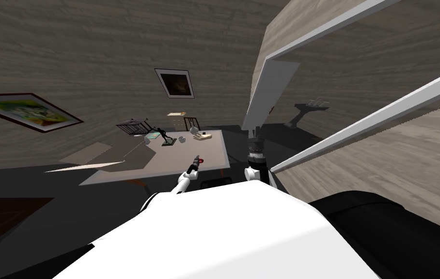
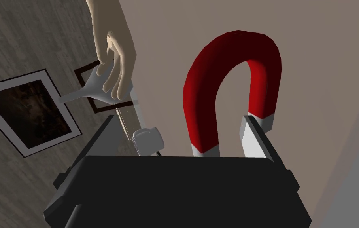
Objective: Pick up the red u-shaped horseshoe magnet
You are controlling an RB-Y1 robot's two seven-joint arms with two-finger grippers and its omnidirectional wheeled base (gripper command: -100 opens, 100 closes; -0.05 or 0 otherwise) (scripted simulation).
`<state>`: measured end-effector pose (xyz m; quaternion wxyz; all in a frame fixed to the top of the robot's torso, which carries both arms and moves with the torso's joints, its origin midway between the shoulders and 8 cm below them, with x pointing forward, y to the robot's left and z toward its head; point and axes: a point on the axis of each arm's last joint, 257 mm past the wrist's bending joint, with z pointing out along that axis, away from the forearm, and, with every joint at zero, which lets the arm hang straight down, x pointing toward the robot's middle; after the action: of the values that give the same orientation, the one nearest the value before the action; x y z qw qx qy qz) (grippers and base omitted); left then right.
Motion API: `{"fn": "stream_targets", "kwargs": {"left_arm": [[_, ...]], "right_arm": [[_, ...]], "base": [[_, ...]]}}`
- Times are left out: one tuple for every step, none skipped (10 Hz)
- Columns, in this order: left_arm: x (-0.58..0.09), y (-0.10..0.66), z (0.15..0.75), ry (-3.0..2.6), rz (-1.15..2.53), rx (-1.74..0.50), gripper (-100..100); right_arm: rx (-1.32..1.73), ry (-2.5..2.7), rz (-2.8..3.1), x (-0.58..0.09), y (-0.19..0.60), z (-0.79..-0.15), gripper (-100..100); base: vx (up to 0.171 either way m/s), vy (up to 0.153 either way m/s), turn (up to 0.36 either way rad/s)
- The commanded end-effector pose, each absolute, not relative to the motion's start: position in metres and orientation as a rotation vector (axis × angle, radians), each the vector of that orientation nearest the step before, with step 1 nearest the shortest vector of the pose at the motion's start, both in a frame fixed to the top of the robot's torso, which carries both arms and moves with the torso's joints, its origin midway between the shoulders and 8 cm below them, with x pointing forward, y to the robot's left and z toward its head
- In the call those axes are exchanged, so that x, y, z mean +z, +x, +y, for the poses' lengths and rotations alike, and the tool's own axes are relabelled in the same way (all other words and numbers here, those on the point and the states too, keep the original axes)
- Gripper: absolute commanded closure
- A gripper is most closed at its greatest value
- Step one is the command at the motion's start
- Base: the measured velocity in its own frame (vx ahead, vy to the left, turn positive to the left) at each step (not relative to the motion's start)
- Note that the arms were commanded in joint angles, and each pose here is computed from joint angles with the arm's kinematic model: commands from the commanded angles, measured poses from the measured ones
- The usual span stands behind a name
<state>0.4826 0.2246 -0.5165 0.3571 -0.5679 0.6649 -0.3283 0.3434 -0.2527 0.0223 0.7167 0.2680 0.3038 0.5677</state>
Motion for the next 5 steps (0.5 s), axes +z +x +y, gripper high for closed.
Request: {"fn": "stream_targets", "kwargs": {"left_arm": [[-0.5278,0.4757,0.2188,-1.502,1.743,-0.831,-100],[-0.5341,0.4718,0.2144,-1.525,1.758,-0.823,-100],[-0.5356,0.4709,0.2127,-1.532,1.762,-0.822,-100],[-0.5330,0.4741,0.2152,-1.525,1.758,-0.823,-100],[-0.5335,0.4737,0.2149,-1.526,1.759,-0.823,0]], "right_arm": [[1.256,0.593,0.672,0.0223,0.3434,-0.2527,0],[1.256,0.593,0.672,0.0223,0.3434,-0.2527,0],[1.256,0.593,0.672,0.0223,0.3434,-0.2527,0],[1.256,0.593,0.672,0.0223,0.3434,-0.2527,0],[1.256,0.593,0.672,0.0224,0.3434,-0.2527,0]], "base": [[0.032,0.014,-0.027],[0.041,0.029,-0.045],[0.039,0.023,-0.035],[0.016,0.008,-0.006],[0.000,0.000,0.000]]}}
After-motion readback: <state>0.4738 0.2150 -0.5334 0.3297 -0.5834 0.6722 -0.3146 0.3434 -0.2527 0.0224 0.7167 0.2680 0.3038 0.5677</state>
